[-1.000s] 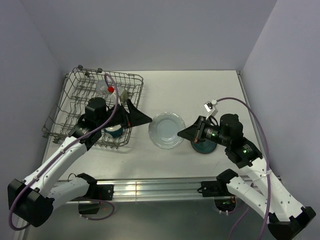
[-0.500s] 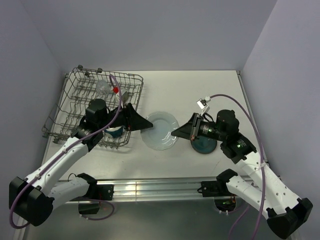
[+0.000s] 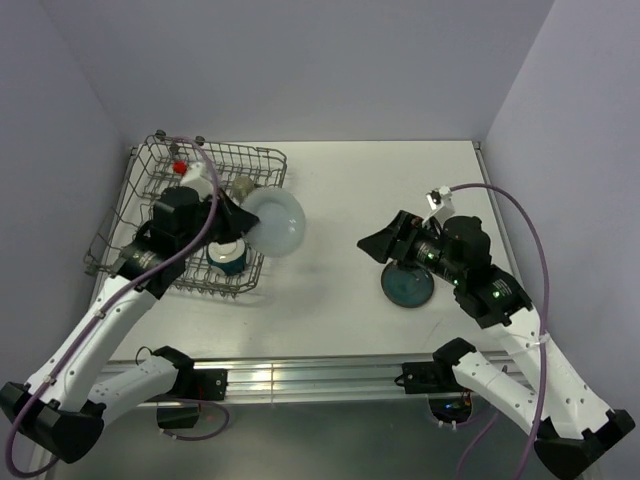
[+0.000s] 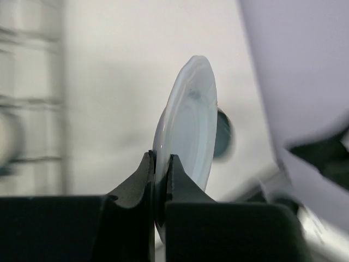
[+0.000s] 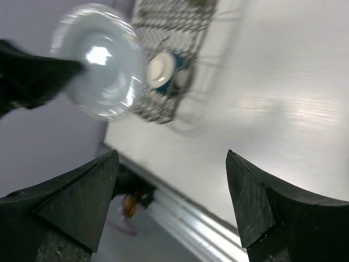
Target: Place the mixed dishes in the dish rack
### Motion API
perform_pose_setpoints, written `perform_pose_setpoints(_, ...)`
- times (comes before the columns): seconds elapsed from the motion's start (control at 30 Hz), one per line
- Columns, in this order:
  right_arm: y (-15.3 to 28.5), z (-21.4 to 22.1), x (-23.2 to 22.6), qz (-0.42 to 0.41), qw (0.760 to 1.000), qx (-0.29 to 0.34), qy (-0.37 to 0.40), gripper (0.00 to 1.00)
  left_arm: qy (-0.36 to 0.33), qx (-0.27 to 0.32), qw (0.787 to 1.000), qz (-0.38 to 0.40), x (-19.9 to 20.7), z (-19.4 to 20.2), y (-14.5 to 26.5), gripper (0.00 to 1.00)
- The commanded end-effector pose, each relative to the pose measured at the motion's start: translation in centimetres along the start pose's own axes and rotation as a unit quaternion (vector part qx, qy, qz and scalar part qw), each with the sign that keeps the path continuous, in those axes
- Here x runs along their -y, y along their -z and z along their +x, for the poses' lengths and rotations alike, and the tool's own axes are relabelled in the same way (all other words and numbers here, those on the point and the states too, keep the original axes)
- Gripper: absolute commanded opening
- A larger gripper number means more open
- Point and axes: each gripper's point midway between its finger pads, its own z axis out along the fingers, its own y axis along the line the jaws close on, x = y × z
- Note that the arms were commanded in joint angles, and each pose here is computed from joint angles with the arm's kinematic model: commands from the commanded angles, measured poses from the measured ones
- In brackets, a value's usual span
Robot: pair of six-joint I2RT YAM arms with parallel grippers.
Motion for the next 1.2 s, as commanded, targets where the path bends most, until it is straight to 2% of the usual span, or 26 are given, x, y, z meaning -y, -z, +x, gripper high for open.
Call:
perform_pose_setpoints(0.0,2.4,-2.5,4.3,0.127,0.988,0.077,0.039,0.87,-0.049,0.188,0.953,-0.233,-5.8,-9.0,6.0,0.0)
perform_pose_setpoints(0.03,2.8,-2.5,4.5,0.131,0.987,0.08,0.043,0.87,-0.057,0.212,0.94,-0.261,-6.3,-10.2,7.1,0.0)
perform_pose_setpoints(0.07,2.9,-2.4,4.6,0.133,0.987,0.081,0.047,0.87,-0.078,0.239,0.914,-0.319,-8.1,-11.5,8.7,0.0)
perform_pose_setpoints(0.13,3.0,-2.2,4.9,0.135,0.986,0.08,0.051,0.87,-0.106,0.262,0.891,-0.355,-9.1,-12.4,9.9,0.0)
perform_pose_setpoints(0.17,2.9,-2.1,5.0,0.134,0.986,0.078,0.053,0.86,-0.142,0.259,0.877,-0.378,-9.8,-12.7,10.5,0.0)
perform_pose_setpoints(0.2,2.8,-1.8,5.1,0.132,0.987,0.073,0.054,0.86,-0.149,0.29,0.857,-0.399,-10.1,-13.9,11.5,0.0)
perform_pose_setpoints(0.27,2.4,-1.4,5.6,0.136,0.987,0.065,0.053,0.86,-0.188,0.298,0.83,-0.432,-11.5,-13.8,12.5,0.0)
perform_pose_setpoints(0.37,2.0,-0.9,5.8,0.135,0.988,0.054,0.052,0.86,-0.219,0.312,0.804,-0.457,-13.1,-14.2,13.2,0.0)
perform_pose_setpoints(0.57,1.5,-0.4,6.1,0.132,0.989,0.043,0.054,0.85,-0.241,0.246,0.809,-0.476,-17.3,-14.1,10.9,0.0)
perform_pose_setpoints(0.7,1.4,0.0,6.4,0.129,0.989,0.04,0.058,0.85,-0.292,0.19,0.828,-0.44,-19.0,-14.7,9.1,0.0)
perform_pose_setpoints(0.83,1.2,0.4,6.8,0.13,0.989,0.035,0.058,0.85,-0.291,0.181,0.823,-0.454,-21.3,-16.1,9.8,0.0)
perform_pose_setpoints(0.87,1.1,0.6,6.9,0.128,0.989,0.034,0.059,0.85,-0.295,0.18,0.831,-0.435,-21.1,-16.3,9.2,0.0)
perform_pose_setpoints(1.0,0.8,1.4,7.2,0.122,0.991,0.025,0.053,0.85,-0.301,0.169,0.844,-0.411,-21.9,-16.8,7.3,0.0)
perform_pose_setpoints(1.17,0.5,1.9,7.2,0.111,0.992,0.018,0.052,0.85,-0.303,0.147,0.847,-0.412,-23.8,-16.9,5.1,0.0)
